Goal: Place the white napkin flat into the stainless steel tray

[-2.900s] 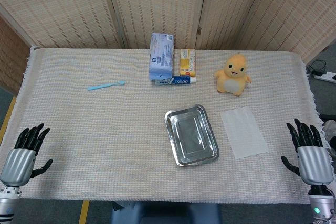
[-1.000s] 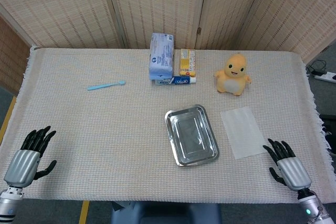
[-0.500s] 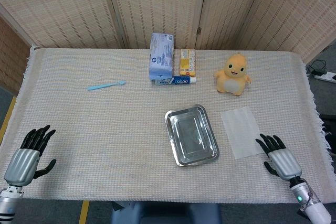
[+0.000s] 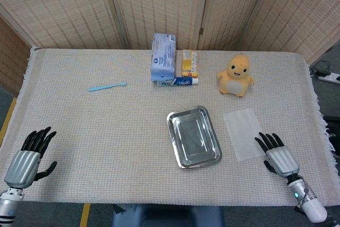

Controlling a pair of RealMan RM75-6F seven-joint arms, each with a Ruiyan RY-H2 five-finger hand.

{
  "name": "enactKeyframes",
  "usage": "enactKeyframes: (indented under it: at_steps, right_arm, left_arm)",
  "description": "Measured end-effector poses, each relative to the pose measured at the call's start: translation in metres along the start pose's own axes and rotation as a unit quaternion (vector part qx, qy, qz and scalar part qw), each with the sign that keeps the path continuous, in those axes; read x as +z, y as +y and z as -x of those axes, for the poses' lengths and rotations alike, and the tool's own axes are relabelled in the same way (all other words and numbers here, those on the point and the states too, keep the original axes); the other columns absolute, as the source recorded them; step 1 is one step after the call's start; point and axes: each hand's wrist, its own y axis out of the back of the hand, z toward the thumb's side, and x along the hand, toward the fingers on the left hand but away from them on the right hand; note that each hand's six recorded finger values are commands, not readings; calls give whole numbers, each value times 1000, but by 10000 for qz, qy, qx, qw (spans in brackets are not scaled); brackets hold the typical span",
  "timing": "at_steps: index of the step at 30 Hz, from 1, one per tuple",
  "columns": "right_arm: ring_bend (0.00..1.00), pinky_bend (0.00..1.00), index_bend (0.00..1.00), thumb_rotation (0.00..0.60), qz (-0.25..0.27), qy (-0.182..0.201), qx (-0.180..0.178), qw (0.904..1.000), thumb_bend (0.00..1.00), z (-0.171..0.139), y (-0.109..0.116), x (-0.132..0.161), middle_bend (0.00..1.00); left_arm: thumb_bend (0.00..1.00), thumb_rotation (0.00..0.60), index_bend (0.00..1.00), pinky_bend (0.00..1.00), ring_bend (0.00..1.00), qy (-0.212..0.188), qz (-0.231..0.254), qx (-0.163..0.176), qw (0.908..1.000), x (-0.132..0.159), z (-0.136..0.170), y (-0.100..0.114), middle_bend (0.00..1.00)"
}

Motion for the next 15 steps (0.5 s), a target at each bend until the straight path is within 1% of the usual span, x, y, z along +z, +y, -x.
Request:
enactKeyframes:
  at_steps: [6, 15]
  right_arm:
    - [0, 0, 65, 600, -71, 10, 51, 10000, 458, 7, -3, 4, 0]
    - [0, 0, 61, 600, -66, -20, 108, 9999, 458, 14, -5, 6, 0]
  left_arm:
    - [385, 600, 0, 0, 0, 47, -149, 47, 9999, -3, -2, 1, 0]
    - [385, 600, 0, 0, 0, 41, -76, 33, 10000, -3, -2, 1, 0]
